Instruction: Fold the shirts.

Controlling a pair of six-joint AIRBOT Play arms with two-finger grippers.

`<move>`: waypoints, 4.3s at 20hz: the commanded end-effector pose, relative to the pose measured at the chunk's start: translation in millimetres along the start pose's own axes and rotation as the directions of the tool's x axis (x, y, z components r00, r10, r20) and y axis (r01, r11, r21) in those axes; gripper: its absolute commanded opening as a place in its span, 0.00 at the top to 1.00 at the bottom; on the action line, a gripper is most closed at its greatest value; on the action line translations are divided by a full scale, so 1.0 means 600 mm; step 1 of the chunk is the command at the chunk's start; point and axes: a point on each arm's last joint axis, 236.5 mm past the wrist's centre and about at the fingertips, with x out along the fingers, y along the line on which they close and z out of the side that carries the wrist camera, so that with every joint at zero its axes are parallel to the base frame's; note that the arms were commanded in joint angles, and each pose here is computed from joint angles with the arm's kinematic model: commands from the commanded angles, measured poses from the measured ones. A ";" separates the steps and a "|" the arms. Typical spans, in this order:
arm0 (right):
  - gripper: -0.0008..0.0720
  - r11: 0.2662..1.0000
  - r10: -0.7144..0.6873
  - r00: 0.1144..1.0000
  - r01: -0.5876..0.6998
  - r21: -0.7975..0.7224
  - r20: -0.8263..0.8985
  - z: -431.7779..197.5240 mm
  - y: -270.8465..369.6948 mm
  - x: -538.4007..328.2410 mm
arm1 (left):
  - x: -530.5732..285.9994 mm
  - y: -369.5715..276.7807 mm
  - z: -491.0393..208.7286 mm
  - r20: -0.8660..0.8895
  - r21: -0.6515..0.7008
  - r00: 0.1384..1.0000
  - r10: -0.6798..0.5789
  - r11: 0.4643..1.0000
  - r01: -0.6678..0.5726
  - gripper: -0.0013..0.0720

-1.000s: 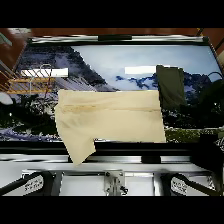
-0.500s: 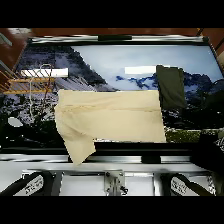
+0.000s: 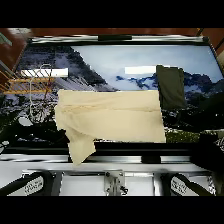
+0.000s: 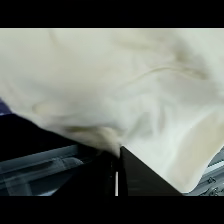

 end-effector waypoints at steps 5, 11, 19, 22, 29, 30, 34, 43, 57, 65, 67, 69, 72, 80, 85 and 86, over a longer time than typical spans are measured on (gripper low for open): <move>0.07 0.997 0.066 0.988 -0.061 0.041 -0.141 -0.083 0.002 0.105 | -0.023 -0.029 0.001 -0.045 0.096 0.999 -0.027 0.995 0.031 0.95; 0.07 0.989 0.125 0.990 -0.118 0.092 -0.071 -0.071 0.028 0.144 | -0.040 -0.040 0.004 -0.014 0.142 1.000 -0.028 0.989 0.030 0.95; 0.86 0.975 0.165 0.983 -0.151 0.165 -0.077 -0.062 0.057 0.174 | -0.059 -0.051 0.016 0.035 0.173 0.999 -0.027 0.985 0.021 0.94; 0.90 0.984 0.170 0.984 -0.167 0.063 -0.048 -0.039 0.073 0.152 | -0.110 -0.070 0.059 0.103 0.228 0.994 -0.033 0.974 0.008 0.95; 0.90 0.982 0.190 0.933 -0.185 -0.044 0.307 0.173 0.147 0.024 | -0.279 -0.117 0.258 0.435 0.290 0.899 -0.042 0.952 -0.096 0.95; 0.90 0.982 0.190 0.921 -0.180 -0.061 0.339 0.204 0.166 0.021 | -0.269 -0.121 0.278 0.419 0.296 0.907 -0.048 0.951 -0.087 0.95; 0.90 0.987 0.161 0.887 -0.140 -0.081 0.433 0.309 0.206 0.018 | -0.247 -0.117 0.379 0.397 0.251 0.916 -0.055 0.967 -0.051 0.95; 0.29 0.983 0.178 0.890 -0.178 -0.037 0.420 0.352 0.227 0.075 | -0.155 -0.099 0.449 0.315 0.109 0.939 -0.137 0.988 0.108 0.66; 0.13 0.988 0.143 0.963 -0.154 0.032 0.228 0.299 0.166 0.123 | -0.247 -0.196 0.397 0.291 0.312 0.939 -0.181 0.946 0.086 0.34; 0.73 0.947 0.296 0.932 -0.314 0.059 0.208 0.297 0.223 0.126 | -0.225 -0.291 0.376 0.254 0.434 0.928 -0.271 0.890 0.141 0.35; 0.90 0.937 0.342 0.909 -0.350 -0.012 0.239 0.296 0.247 0.087 | -0.222 -0.322 0.369 0.239 0.462 0.917 -0.319 0.868 0.182 0.35; 0.90 0.929 0.368 0.882 -0.365 -0.069 0.294 0.291 0.267 0.023 | -0.209 -0.345 0.358 0.212 0.487 0.919 -0.334 0.851 0.197 0.46; 0.90 0.914 0.406 0.845 -0.373 -0.161 0.347 0.247 0.297 -0.087 | -0.158 -0.368 0.332 0.146 0.500 0.934 -0.325 0.839 0.214 0.94; 0.90 0.878 0.478 0.773 -0.406 -0.253 0.416 0.082 0.339 -0.284 | 0.055 -0.507 0.214 0.011 0.452 0.915 -0.403 0.818 0.355 0.95; 0.90 0.859 0.511 0.696 -0.403 -0.316 0.505 0.015 0.349 -0.367 | 0.135 -0.643 0.148 0.046 0.426 0.862 -0.505 0.791 0.440 0.95; 0.90 0.857 0.515 0.687 -0.405 -0.319 0.512 0.007 0.350 -0.375 | 0.151 -0.663 0.133 0.048 0.417 0.854 -0.519 0.787 0.455 0.95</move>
